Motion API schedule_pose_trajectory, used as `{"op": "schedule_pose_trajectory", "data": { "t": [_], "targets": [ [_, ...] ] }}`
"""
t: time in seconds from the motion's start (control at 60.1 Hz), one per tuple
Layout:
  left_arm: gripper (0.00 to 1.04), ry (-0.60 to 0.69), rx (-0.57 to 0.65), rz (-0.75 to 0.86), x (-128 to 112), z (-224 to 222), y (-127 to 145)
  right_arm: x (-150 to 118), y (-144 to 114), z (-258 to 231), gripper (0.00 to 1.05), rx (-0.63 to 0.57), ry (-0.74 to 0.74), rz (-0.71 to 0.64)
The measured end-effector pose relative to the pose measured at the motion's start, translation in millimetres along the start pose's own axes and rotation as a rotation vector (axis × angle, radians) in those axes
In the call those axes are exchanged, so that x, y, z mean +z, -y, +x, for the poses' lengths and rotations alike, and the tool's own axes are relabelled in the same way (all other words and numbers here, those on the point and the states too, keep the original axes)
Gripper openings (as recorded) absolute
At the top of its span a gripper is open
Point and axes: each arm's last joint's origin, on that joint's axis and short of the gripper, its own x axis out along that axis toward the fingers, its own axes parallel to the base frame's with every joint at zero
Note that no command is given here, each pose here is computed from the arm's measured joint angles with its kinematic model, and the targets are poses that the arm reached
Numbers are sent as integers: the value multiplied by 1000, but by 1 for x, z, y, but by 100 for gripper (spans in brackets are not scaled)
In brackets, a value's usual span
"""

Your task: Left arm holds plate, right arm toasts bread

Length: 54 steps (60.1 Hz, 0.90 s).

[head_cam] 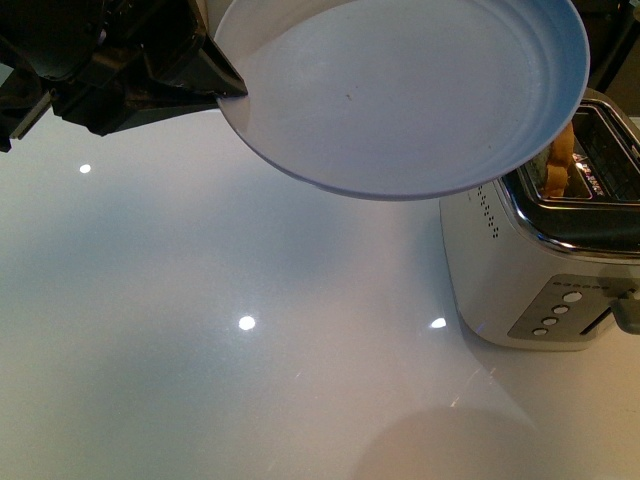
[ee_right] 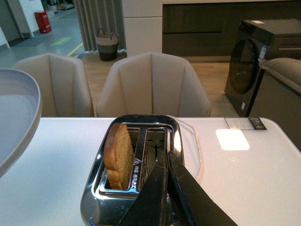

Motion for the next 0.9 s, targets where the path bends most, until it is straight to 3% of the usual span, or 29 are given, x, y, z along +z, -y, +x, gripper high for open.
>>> {"op": "schedule_pose_trajectory", "data": {
  "t": [0.516,0.898],
  "targets": [
    [3,-2,-2,0,0,0,0,-20,0,-26,2,0,13,0],
    [3,-2,-2,0,0,0,0,-19,0,-35,2,0,26,0]
  ]
}}
